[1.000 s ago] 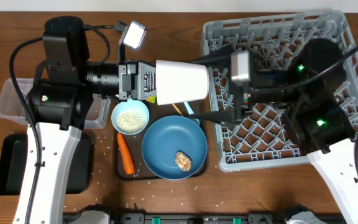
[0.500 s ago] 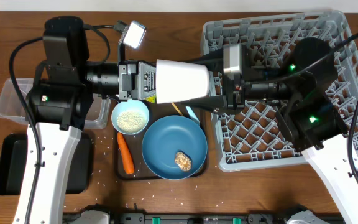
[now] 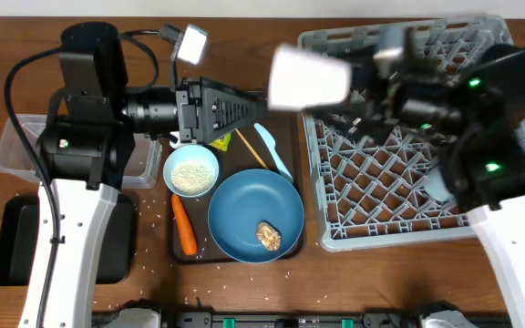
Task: Sort waste into correct bins and load items into the dishwasher rack
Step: 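Pass the pink cup from the left gripper to the right gripper, then place the pink cup upside down in the rack beside the blue cup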
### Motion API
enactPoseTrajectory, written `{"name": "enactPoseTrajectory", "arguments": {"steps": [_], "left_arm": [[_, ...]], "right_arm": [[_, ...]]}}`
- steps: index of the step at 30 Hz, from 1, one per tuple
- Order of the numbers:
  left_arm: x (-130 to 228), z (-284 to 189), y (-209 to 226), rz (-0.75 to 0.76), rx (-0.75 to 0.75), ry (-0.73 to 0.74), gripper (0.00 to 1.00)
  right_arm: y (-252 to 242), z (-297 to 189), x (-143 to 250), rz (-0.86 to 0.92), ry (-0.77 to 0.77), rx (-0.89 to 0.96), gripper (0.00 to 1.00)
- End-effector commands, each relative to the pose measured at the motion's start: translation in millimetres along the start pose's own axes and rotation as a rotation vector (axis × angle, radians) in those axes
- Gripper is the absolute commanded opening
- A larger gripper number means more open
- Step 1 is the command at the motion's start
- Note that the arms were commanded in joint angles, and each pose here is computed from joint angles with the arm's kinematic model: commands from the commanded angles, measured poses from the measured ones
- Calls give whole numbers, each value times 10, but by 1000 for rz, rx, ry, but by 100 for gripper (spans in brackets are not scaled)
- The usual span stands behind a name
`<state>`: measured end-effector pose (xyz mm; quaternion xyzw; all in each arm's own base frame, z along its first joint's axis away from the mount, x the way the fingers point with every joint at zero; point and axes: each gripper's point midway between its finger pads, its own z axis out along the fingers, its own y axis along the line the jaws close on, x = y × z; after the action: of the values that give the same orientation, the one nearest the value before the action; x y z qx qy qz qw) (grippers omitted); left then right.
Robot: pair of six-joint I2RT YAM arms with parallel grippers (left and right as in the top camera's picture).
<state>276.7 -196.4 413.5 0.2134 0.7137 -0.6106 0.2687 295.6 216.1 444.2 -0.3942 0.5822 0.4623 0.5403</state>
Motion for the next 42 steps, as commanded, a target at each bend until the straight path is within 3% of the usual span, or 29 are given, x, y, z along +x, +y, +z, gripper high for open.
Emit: {"name": "enactPoseTrajectory", "arguments": {"steps": [1, 5, 10, 15, 20, 32, 42], "left_arm": [[-115, -14, 264, 20, -123, -50, 62], [-116, -8, 414, -18, -167, -54, 62], [-42, -21, 572, -75, -229, -44, 62], [33, -45, 673, -99, -283, -32, 62], [50, -60, 721, -109, -311, -33, 62], [63, -65, 736, -118, -319, -31, 62], [70, -76, 770, -125, -339, -33, 62]], "right_arm": [[-316, -293, 8, 140, -6, 150, 57], [-791, -696, 350, 352, 47, 405, 57], [-1298, -1481, 1031, 604, 172, 897, 57], [-1366, -2174, 1500, 707, 324, 1277, 57], [-1322, -2560, 1776, 769, 439, 1498, 58], [-1675, -2668, 2475, 946, 584, 1581, 58], [-1866, -2581, 2827, 1058, 592, 1557, 58]]}}
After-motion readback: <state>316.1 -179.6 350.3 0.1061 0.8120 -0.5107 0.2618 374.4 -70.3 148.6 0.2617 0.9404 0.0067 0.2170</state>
